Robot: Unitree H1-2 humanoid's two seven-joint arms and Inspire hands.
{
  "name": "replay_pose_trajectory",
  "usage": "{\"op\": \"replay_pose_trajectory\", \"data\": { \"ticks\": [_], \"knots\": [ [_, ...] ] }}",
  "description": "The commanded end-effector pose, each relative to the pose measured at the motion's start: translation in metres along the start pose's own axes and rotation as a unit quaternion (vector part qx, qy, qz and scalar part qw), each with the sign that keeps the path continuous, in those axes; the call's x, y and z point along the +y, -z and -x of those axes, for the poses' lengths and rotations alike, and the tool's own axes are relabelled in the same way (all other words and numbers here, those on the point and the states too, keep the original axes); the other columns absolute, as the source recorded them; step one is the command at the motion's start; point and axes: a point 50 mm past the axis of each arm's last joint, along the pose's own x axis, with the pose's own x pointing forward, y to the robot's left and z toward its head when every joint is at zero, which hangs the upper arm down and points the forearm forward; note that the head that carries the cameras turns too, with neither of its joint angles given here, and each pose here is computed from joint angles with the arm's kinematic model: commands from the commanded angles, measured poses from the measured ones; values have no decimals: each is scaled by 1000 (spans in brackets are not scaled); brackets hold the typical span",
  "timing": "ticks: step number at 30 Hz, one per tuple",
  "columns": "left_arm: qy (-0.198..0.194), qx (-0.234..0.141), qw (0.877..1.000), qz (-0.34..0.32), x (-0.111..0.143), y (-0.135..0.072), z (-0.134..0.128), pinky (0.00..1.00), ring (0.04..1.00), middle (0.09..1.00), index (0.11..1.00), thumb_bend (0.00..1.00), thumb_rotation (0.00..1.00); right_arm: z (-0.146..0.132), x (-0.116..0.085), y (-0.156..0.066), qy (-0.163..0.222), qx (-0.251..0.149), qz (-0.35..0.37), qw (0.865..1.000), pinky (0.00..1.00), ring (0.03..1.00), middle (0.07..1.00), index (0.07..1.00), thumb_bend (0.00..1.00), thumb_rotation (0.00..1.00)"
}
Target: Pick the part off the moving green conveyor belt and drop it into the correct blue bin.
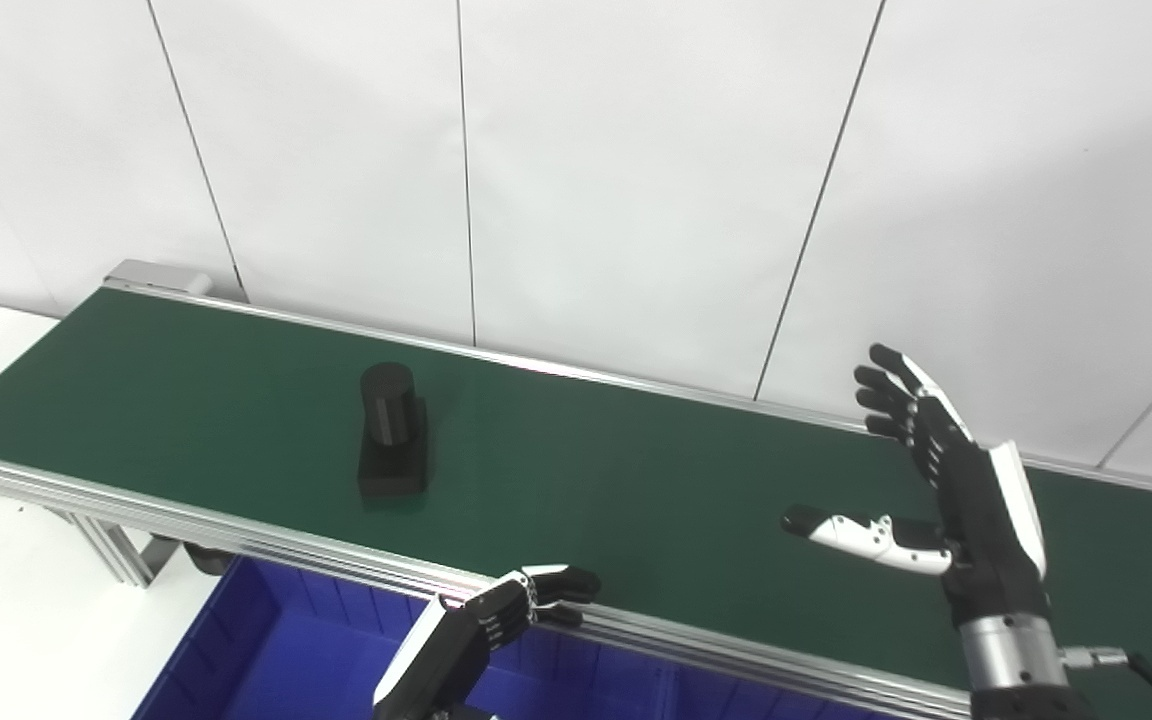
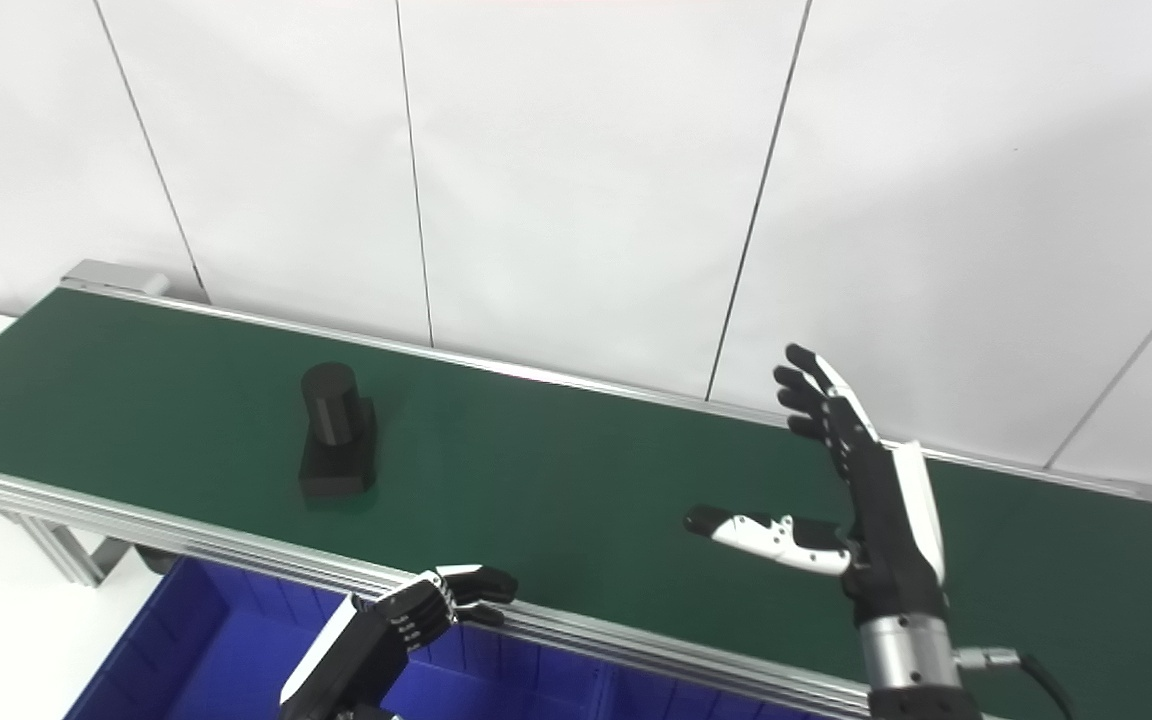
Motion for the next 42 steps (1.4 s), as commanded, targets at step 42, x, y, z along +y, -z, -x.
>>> {"op": "replay_pose_trajectory", "data": {
  "ticks": [42],
  "knots": [
    [-18, -30, 999, -18, 3, -11, 1, 677, 753, 764, 741, 1000, 321, -93, 61, -28, -102, -22, 40, 994, 801, 880, 878, 912, 971, 297]
  ]
}}
